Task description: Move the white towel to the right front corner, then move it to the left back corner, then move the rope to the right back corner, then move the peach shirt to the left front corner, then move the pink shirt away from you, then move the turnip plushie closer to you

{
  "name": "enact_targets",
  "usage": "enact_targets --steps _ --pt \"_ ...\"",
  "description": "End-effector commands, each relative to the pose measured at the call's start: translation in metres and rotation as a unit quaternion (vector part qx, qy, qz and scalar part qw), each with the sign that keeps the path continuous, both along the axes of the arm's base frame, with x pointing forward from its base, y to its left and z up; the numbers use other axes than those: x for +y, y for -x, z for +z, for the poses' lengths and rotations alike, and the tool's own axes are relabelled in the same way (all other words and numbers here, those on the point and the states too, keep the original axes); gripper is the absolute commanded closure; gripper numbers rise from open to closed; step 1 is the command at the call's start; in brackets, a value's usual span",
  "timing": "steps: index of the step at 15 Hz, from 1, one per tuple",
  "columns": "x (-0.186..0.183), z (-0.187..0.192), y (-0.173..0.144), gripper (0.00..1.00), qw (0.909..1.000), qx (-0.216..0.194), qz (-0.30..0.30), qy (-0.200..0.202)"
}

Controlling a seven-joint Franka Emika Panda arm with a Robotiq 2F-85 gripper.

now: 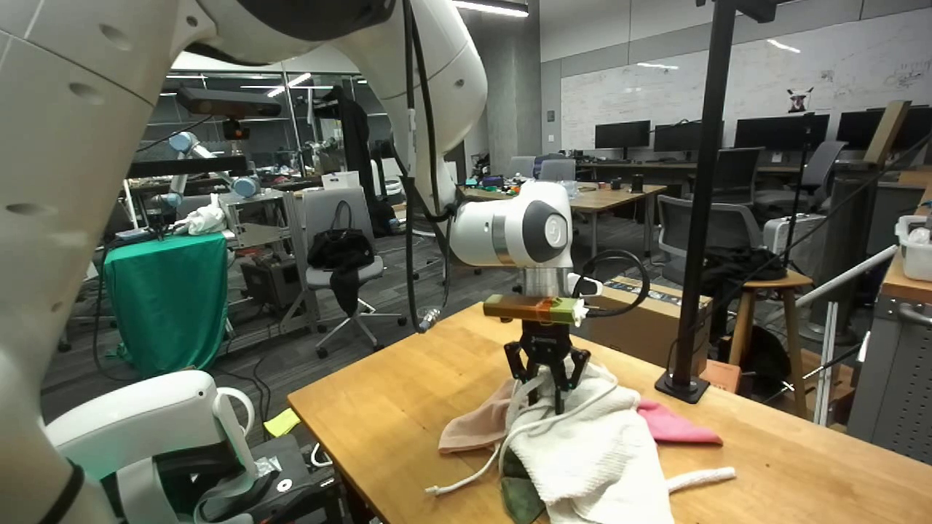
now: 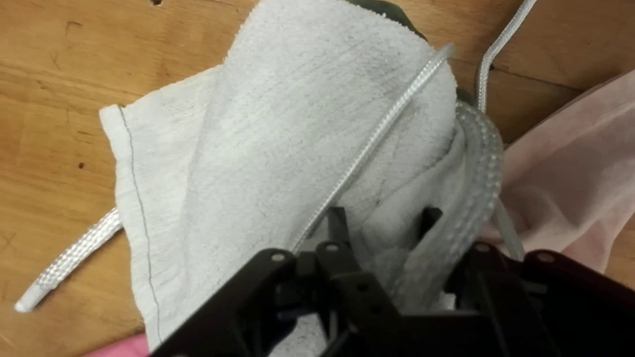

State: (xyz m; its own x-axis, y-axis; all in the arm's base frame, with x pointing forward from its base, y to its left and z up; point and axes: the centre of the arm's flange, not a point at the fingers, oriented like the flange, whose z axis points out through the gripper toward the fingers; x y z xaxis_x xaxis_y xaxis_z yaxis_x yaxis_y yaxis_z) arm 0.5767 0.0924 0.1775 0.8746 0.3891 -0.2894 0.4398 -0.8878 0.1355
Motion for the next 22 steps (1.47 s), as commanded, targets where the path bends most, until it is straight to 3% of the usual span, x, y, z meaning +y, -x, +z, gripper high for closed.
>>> enact_targets --steps 1,5,10,17,22 --pt "0.006 0.014 -0.004 0.87 0.9997 0.001 0.007 0.025" --pt "0.014 0.039 0.006 0.96 0.9967 0.035 0.017 0.071" --pt "0.021 0.076 0.024 0.91 0.9876 0.056 0.025 0.144" --pt "0.003 0.143 0.018 0.92 0.9762 -0.03 -0.022 0.214" --pt "-0.022 0.216 0.007 0.92 0.9592 -0.122 -0.1 0.235"
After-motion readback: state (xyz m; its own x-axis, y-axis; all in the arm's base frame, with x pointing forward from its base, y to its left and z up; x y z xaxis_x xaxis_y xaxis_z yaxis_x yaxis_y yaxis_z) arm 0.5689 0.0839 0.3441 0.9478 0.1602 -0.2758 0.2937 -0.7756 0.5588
